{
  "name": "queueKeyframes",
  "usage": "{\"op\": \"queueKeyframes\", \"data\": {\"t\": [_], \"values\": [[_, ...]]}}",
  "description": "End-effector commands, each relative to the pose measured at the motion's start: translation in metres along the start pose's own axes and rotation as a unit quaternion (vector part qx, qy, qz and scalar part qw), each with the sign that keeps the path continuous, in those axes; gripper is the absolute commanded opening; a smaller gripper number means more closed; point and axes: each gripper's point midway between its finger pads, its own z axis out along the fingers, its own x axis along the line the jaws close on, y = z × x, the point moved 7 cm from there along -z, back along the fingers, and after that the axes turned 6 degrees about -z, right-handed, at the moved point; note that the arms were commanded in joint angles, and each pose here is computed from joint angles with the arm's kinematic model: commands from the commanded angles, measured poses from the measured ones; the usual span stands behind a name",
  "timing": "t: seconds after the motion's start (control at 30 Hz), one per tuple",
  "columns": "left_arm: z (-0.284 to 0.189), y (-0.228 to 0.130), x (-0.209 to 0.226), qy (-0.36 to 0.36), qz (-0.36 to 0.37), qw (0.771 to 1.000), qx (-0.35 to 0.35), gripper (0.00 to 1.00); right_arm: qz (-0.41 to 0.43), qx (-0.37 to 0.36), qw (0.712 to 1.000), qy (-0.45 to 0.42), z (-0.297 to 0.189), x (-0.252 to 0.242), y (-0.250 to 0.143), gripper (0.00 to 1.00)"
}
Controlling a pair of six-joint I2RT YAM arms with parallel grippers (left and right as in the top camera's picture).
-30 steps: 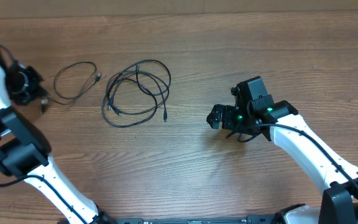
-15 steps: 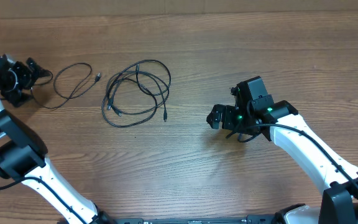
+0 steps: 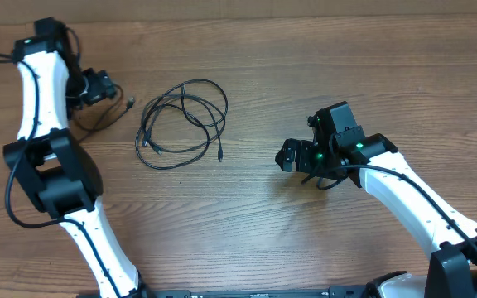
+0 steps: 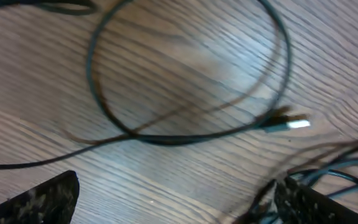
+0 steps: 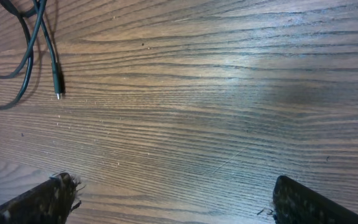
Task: Untangle cables
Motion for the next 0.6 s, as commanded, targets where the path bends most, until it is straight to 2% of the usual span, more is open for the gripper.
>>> {"op": "queueKeyframes", "data": {"t": [0.0, 0.03, 0.2, 0.37, 0.57], "values": [[-0.015, -0.012, -0.029, -0.033, 0.025, 0.999, 0.001, 1.00, 0.001, -0.004, 1.000, -0.005, 0.000, -0.002, 0.001, 1.00], [-0.015, -0.016, -0.035, -0.037, 0.034, 0.999, 0.007, 0.97, 0.001, -0.004, 1.000, -0.005, 0.000, -0.002, 0.001, 1.00], [-0.018, -0.048, -0.066, -0.048, 0.094, 0.993, 0.052, 0.95, 0.001, -0.004, 1.000, -0.005, 0.000, -0.002, 0.001, 1.00], [-0.023, -0.086, -0.103, -0.078, 0.174, 0.976, 0.101, 0.97, 0.001, -0.004, 1.000, -0.005, 0.000, -0.002, 0.001, 1.00], [-0.026, -0.136, -0.150, -0.070, 0.258, 0.956, 0.118, 0.98, 0.001, -0.004, 1.000, -0.005, 0.000, -0.002, 0.001, 1.00]]}}
